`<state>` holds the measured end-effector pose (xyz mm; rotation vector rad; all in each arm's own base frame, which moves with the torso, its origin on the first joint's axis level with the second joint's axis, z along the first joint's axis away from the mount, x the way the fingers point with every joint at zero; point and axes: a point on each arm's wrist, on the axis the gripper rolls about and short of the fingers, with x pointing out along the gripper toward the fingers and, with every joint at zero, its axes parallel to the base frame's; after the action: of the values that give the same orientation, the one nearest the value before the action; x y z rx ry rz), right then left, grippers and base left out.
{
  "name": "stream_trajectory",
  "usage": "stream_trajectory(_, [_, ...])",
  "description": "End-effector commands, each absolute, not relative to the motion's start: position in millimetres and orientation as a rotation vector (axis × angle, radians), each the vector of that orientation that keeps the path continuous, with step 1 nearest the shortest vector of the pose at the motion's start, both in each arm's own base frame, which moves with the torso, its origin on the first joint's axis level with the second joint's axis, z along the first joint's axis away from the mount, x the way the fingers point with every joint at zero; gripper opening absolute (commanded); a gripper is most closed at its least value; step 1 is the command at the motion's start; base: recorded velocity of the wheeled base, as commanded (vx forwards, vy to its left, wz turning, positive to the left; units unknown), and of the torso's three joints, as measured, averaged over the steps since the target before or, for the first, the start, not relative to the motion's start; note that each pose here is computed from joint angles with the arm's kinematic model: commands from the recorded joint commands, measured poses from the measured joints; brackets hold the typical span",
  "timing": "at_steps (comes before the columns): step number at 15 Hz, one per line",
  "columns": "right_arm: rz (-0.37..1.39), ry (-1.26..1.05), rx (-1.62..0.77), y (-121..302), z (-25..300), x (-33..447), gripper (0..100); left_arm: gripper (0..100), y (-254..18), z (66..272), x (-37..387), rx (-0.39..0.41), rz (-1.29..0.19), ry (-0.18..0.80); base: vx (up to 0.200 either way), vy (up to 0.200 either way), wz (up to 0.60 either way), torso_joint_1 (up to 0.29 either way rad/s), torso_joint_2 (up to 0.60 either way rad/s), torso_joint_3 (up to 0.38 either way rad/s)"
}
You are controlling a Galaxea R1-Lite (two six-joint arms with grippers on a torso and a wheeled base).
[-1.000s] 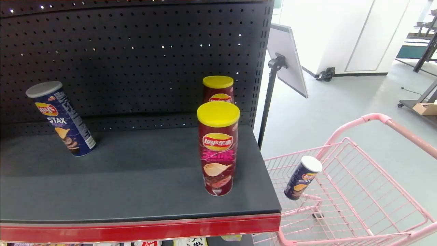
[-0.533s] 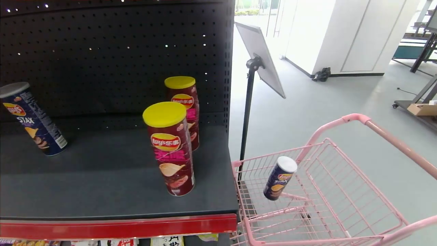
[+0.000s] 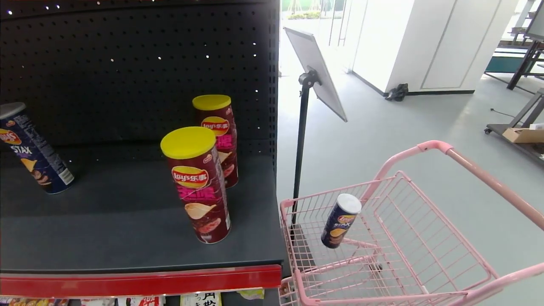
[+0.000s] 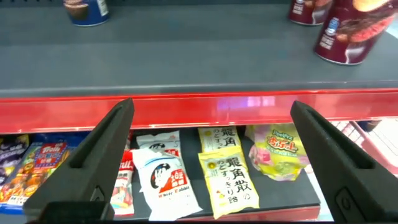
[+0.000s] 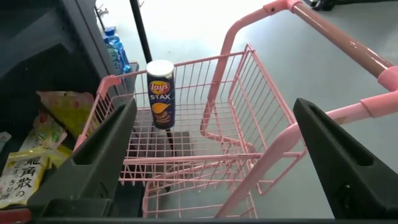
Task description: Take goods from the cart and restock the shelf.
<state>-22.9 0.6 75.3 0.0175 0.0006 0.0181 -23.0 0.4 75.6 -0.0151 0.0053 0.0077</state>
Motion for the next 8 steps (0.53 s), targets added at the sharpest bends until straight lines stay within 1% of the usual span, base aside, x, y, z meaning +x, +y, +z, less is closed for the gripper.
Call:
stream_trajectory(1, [0.018, 0.002, 0.018, 0.6, 75.3, -22.8, 100, 100, 0.4, 75.6, -22.9, -0.015, 0.008, 0.006, 0.0, 0.0, 0.0, -0.032, 0.06, 0.041])
stream_trajectory(4, [0.018, 0.002, 0.018, 0.6, 75.3, -22.8, 100, 100, 0.4, 75.6, -22.9, -0.015, 0.009, 0.006, 0.0, 0.0, 0.0, -0.133, 0.32, 0.175])
stream_trajectory(8, [0.018, 0.002, 0.018, 0.6, 75.3, -22.8, 100, 100, 0.4, 75.6, -22.9, -0.015, 0.009, 0.006, 0.0, 0.0, 0.0, -0.159, 0.38, 0.217])
